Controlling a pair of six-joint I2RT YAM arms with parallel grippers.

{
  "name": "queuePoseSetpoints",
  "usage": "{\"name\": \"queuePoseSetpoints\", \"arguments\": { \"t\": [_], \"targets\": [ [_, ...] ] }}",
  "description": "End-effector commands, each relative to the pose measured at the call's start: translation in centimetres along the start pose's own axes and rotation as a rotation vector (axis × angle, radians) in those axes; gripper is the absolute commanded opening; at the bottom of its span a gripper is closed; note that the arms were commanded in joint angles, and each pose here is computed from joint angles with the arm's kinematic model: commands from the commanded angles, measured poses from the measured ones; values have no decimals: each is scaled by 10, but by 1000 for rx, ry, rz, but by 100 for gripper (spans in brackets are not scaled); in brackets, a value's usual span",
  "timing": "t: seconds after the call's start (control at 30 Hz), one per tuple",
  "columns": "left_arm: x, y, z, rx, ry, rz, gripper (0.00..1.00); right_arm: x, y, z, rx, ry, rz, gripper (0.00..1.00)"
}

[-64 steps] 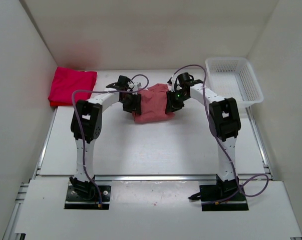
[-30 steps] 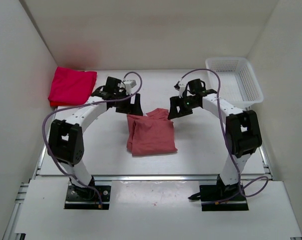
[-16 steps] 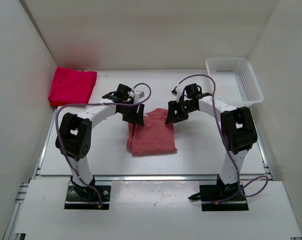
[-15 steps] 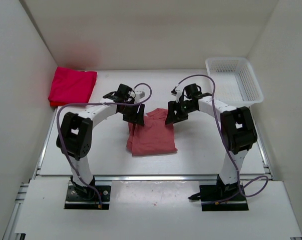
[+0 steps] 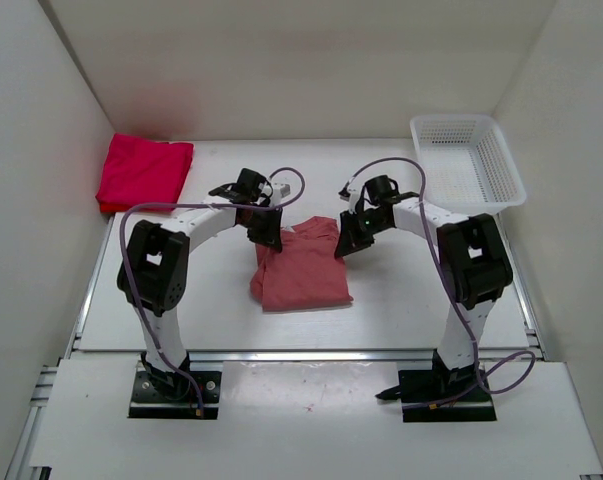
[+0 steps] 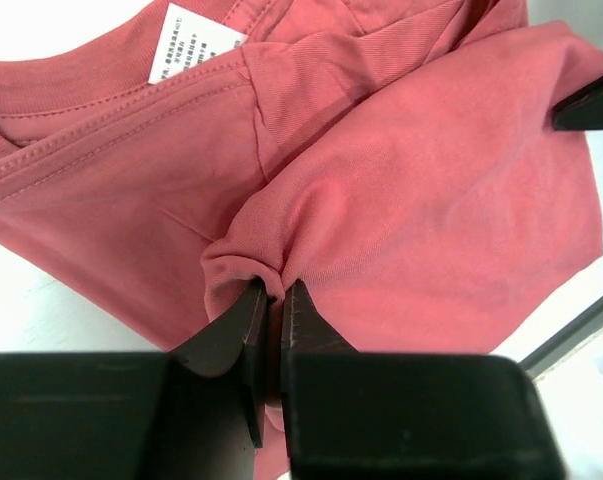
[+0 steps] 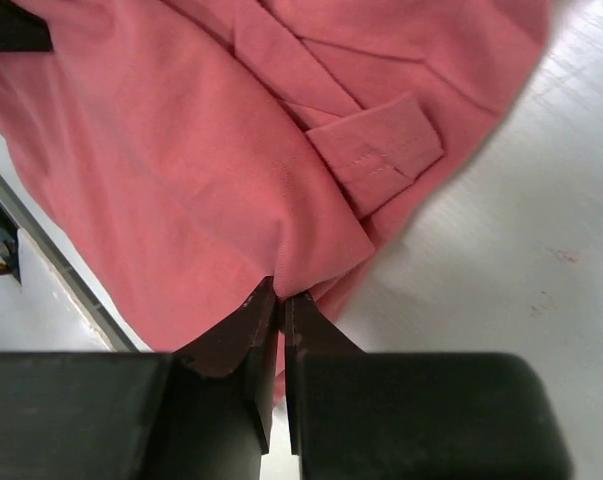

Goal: Fold and stack the t-shirts
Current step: Smooth out wrinkles on the folded tshirt

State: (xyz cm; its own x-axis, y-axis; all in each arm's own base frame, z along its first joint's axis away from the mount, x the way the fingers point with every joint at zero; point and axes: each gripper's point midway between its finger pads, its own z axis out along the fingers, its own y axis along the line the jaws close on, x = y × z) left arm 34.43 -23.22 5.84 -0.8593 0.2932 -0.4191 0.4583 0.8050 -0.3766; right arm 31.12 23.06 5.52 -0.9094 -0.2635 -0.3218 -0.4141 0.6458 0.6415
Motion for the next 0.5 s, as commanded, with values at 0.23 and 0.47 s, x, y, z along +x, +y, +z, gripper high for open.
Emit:
{"name": "queuePoseSetpoints", "arguments": {
  "t": [0.23,0.47],
  "targets": [
    [-41,-37,-84,224,-210,-62,2,-54,72,-70,-36,-226,-242,0],
    [-49,-12,-109,259,-290,-198,2,-81,98,-73,-65,-278,-270,0]
  ]
}}
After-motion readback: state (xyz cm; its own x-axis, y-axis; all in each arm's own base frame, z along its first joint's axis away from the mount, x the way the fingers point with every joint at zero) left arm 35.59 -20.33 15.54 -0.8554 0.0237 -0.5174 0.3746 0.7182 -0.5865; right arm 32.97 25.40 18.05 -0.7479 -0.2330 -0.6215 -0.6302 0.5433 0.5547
